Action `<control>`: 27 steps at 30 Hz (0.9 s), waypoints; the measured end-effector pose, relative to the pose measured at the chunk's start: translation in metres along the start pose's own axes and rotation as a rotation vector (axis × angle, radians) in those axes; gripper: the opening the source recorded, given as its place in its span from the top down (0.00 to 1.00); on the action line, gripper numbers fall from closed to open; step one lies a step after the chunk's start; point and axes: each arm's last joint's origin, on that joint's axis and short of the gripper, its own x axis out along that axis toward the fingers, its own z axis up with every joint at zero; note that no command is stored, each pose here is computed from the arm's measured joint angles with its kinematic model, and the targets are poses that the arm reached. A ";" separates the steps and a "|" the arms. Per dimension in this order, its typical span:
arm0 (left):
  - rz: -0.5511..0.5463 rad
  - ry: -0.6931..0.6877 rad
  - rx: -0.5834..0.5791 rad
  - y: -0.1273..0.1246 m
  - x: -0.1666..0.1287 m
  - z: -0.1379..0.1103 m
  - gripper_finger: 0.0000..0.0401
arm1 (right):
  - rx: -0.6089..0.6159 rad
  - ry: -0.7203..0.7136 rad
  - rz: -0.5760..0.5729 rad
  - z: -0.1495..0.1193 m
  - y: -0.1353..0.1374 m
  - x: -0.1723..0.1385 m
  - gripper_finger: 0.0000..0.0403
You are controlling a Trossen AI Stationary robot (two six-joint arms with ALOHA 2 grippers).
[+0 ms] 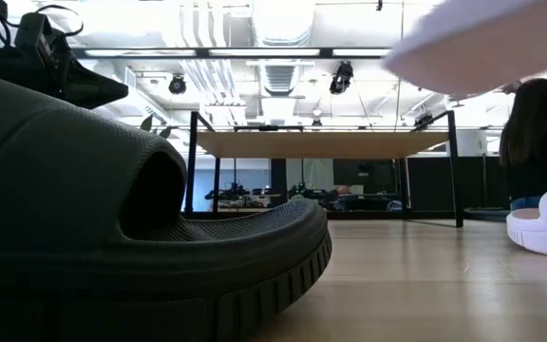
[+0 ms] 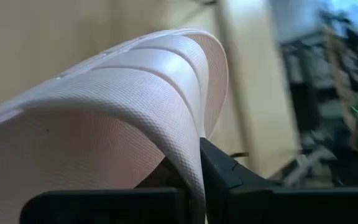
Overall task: Pick and place slides into the shelf
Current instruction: Put the right pink slipper on the shelf
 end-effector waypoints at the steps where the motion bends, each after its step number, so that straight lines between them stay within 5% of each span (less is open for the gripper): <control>1: 0.001 0.000 0.000 0.000 0.000 0.000 0.98 | 0.033 0.021 -0.020 0.008 -0.011 0.009 0.97; 10: 0.001 0.000 0.000 0.000 0.000 0.000 0.98 | 0.145 0.122 -0.203 0.063 -0.106 0.073 0.97; 15: 0.001 0.000 0.000 0.000 0.000 0.000 0.98 | 0.063 0.150 -0.209 0.081 -0.136 0.114 0.97; 20: 0.000 0.000 0.000 0.000 0.000 0.000 0.98 | 0.037 0.241 -0.137 0.076 -0.168 0.167 0.97; 27: 0.000 0.000 0.000 0.000 0.000 0.000 0.98 | 0.065 0.281 -0.186 0.066 -0.206 0.213 0.97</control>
